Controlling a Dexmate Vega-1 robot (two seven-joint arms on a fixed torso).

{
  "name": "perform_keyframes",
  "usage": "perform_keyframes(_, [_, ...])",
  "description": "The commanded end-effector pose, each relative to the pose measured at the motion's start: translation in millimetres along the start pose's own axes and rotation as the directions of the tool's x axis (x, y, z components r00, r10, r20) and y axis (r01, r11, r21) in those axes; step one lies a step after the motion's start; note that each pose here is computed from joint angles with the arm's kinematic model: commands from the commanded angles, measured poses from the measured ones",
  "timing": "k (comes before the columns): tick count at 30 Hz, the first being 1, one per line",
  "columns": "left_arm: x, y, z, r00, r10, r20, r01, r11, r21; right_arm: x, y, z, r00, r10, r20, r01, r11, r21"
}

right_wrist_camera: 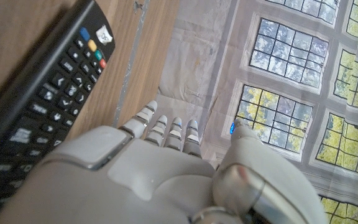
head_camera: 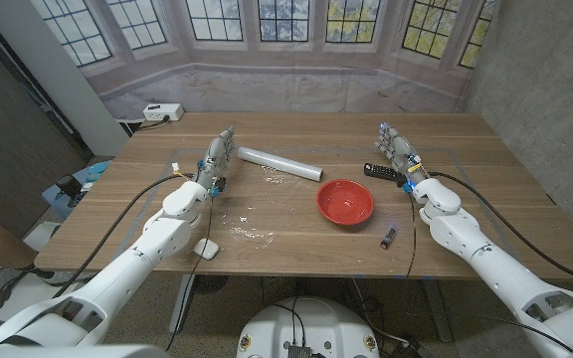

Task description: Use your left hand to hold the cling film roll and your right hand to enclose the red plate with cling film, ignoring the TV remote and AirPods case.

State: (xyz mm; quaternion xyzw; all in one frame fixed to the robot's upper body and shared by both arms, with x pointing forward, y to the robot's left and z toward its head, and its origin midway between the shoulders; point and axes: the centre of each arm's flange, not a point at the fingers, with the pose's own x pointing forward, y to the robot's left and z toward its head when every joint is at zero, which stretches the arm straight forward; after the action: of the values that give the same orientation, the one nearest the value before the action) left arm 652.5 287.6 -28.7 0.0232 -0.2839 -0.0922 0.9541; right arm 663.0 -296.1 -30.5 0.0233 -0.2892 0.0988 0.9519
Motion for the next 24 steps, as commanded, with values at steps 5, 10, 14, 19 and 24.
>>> perform_keyframes(5, [2.9, 3.1, 17.9, 0.999, -0.048, -0.012, 0.05, 0.99, 0.135, 3.8, -6.6, -3.5, 1.0, -0.011, 0.006, 0.011, 1.0, 0.005])
perform_keyframes(10, [2.6, 3.9, 23.5, 0.998, -0.061, -0.025, 0.065, 0.972, 0.226, 5.0, -10.0, -4.4, 1.0, -0.003, 0.006, 0.003, 1.0, -0.001])
perform_keyframes(14, [2.6, 4.3, 29.7, 0.997, -0.072, -0.029, 0.077, 0.946, 0.316, 4.8, -11.6, -5.0, 1.0, -0.005, 0.009, 0.005, 1.0, 0.001])
perform_keyframes(19, [2.0, 4.8, 38.0, 0.996, -0.084, -0.026, 0.087, 0.902, 0.422, 6.1, -12.1, -4.5, 1.0, -0.005, 0.011, 0.005, 1.0, 0.0])
perform_keyframes(24, [2.5, 6.3, 46.3, 0.995, -0.095, -0.015, 0.089, 0.856, 0.51, 8.4, -12.1, -2.8, 1.0, -0.002, 0.015, 0.002, 1.0, -0.003])
